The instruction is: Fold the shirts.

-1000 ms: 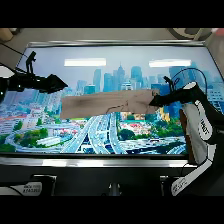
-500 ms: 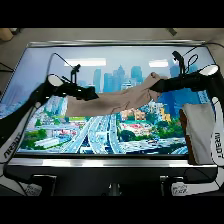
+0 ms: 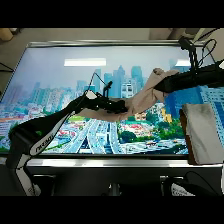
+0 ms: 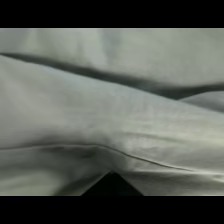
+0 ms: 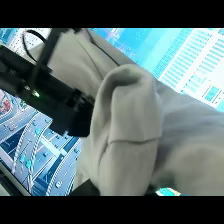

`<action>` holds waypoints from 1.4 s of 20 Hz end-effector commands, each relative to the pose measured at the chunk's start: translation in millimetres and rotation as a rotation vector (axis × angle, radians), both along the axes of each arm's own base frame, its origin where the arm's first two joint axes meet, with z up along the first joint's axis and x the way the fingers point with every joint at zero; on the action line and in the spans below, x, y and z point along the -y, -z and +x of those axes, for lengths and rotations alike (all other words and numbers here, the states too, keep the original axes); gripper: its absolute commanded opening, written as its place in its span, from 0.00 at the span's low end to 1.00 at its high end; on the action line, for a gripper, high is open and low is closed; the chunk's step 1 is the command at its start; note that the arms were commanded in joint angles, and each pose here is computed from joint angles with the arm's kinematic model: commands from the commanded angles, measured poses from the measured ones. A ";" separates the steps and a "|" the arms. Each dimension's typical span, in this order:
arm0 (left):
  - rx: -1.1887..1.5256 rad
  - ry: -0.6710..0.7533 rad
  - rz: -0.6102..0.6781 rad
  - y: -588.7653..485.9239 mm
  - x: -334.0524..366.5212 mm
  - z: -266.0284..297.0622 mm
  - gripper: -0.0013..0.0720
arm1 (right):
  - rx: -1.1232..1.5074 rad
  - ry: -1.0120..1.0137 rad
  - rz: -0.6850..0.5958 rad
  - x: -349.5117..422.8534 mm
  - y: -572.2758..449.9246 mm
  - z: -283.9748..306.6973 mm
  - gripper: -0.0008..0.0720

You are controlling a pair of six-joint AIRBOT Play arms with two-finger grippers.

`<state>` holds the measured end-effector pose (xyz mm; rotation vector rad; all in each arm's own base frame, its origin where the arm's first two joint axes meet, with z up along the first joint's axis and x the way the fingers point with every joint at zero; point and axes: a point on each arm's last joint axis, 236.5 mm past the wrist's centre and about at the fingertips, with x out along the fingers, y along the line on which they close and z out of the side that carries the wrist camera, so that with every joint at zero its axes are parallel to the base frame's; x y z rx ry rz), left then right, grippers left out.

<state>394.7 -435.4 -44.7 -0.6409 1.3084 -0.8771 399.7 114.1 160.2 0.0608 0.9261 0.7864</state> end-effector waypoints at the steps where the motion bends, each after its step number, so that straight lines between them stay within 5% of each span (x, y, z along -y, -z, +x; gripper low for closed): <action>1: 0.027 0.027 -0.046 -13.5 1.2 6.0 0.05 | 0.005 0.035 -0.016 4.0 -5.8 -1.8 0.04; 8: 0.321 -0.218 0.043 -154.9 -204.8 97.9 0.05 | -0.005 -0.042 0.099 -101.2 32.3 33.5 0.04; 13: 0.529 -0.346 0.045 -272.9 -294.6 73.1 0.05 | -0.145 -0.142 0.248 -235.5 109.0 24.3 0.07; 14: 0.558 -0.348 0.048 -287.2 -300.0 64.2 0.05 | -0.187 -0.136 0.279 -255.6 125.1 20.9 0.15; 16: 0.599 -0.349 0.051 -305.0 -303.5 52.6 0.05 | -0.233 -0.116 0.306 -276.0 148.0 19.1 0.69; 17: 0.605 -0.344 0.051 -308.5 -303.0 48.9 0.05 | -0.231 -0.116 0.308 -276.4 151.2 20.6 0.88; 20: 0.579 -0.304 0.080 -298.2 -302.6 40.8 0.05 | -0.192 -0.144 0.222 -230.1 146.3 30.0 0.96; 25: 0.563 -0.284 0.189 -276.2 -316.1 40.1 0.05 | -0.379 -0.015 -0.189 -33.8 174.2 19.2 0.96; 28: 0.563 -0.282 0.190 -275.7 -315.3 39.9 0.05 | -0.537 0.095 -0.126 -12.9 208.3 -2.8 0.95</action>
